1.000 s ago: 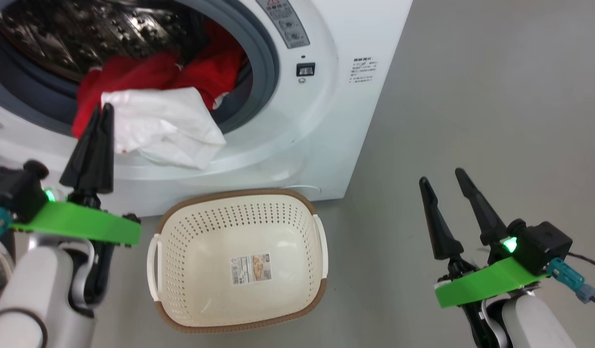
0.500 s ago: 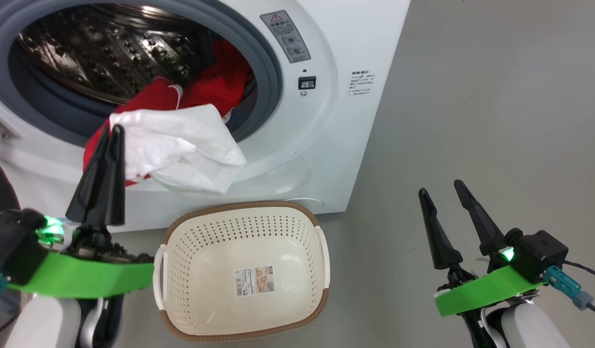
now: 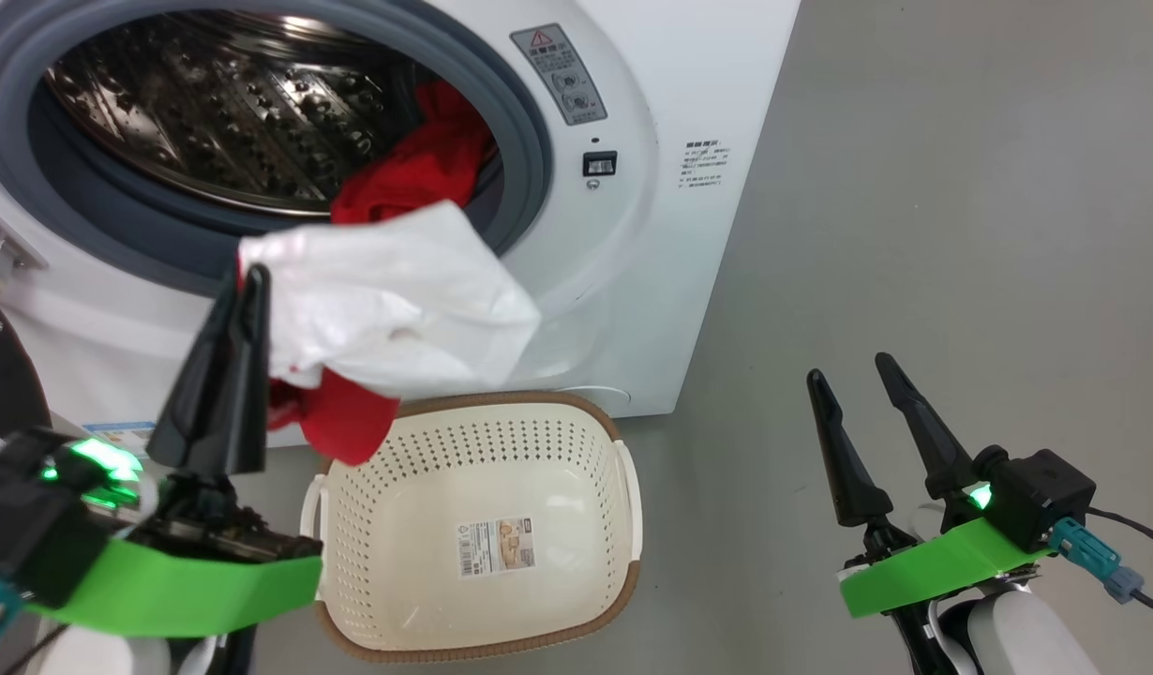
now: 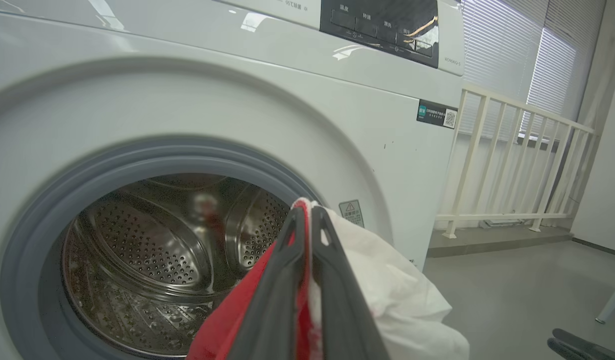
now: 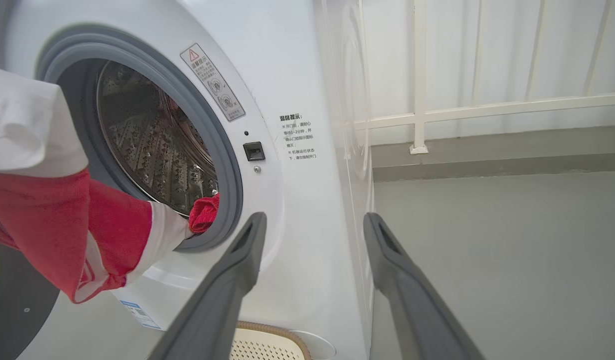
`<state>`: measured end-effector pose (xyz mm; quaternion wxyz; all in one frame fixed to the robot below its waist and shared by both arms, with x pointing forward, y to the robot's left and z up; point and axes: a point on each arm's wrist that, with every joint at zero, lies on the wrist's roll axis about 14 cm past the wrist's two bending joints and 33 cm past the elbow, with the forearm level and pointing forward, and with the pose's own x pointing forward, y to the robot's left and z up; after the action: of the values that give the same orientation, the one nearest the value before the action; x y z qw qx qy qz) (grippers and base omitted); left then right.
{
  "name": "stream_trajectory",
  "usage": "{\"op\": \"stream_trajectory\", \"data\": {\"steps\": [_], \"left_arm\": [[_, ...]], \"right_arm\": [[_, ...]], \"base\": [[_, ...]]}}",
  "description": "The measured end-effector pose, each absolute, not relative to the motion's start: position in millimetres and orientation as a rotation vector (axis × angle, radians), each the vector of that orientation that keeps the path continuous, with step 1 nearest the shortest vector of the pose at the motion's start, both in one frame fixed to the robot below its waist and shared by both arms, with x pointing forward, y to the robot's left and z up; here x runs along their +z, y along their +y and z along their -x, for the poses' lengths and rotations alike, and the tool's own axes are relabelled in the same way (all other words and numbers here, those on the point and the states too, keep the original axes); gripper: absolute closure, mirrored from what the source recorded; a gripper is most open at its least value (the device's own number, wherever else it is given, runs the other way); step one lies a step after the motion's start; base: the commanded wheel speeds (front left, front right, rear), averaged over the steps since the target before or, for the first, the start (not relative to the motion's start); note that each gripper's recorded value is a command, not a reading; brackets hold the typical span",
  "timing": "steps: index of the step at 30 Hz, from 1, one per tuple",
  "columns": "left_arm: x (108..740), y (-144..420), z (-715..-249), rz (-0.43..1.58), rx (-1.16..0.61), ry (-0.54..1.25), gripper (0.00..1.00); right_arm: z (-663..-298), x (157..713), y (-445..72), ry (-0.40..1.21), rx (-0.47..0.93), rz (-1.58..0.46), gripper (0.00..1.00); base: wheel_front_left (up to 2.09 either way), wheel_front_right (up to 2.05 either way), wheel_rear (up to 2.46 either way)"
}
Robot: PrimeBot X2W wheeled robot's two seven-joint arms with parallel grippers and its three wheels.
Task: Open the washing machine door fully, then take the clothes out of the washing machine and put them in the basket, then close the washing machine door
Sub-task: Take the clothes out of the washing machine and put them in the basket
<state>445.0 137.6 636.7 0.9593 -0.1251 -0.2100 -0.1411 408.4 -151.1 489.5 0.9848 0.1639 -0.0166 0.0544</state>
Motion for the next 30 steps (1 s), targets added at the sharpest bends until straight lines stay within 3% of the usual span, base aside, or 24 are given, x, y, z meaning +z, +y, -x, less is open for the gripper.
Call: {"op": "stream_trajectory", "data": {"steps": [30], "left_arm": [[348.2, 90.7, -493.1, 0.288, -0.295, 0.417, 1.0]], "right_arm": [[-431.6, 431.3, -148.0, 0.112, 0.101, -0.337, 0.0]], "base": [[0.0, 0.0, 0.0]]}}
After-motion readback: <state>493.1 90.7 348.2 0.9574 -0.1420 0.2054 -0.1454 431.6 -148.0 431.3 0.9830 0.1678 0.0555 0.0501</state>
